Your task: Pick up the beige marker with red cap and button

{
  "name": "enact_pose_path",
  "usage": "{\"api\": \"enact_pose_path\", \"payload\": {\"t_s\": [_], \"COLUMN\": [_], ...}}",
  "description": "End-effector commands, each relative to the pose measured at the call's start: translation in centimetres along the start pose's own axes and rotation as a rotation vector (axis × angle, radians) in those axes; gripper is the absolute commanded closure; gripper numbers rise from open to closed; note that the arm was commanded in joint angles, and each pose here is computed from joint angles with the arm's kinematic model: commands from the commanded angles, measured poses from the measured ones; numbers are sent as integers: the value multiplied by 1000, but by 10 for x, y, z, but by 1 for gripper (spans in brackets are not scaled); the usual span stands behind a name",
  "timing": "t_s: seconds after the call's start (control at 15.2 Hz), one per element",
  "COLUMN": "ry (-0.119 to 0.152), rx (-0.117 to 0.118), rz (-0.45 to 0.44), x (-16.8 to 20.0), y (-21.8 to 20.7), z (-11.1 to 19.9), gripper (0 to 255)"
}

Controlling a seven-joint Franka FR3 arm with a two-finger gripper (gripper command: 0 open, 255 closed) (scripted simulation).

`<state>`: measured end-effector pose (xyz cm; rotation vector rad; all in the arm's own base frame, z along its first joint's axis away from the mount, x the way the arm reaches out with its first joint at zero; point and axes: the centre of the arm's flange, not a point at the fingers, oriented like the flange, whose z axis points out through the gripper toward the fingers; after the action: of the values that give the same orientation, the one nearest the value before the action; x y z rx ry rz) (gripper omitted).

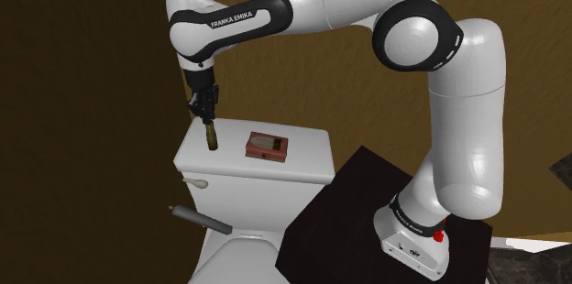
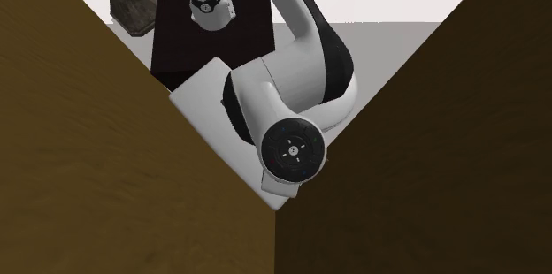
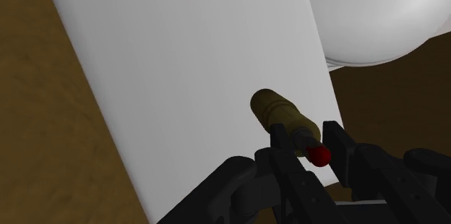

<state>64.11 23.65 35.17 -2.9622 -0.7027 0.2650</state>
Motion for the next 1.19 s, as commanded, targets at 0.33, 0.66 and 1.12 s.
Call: {"api": "enact_pose_path", "payload": {"t_s": [0.33,0.66,1.12], "ry": [-1,-1,-1], "rx": [0,0,0], "rz": [0,0,0], "x": [-3,-7,-12], "y": [-3,-7,-11], "z": [-21,-47,-79], "gripper": [255,255,255]}}
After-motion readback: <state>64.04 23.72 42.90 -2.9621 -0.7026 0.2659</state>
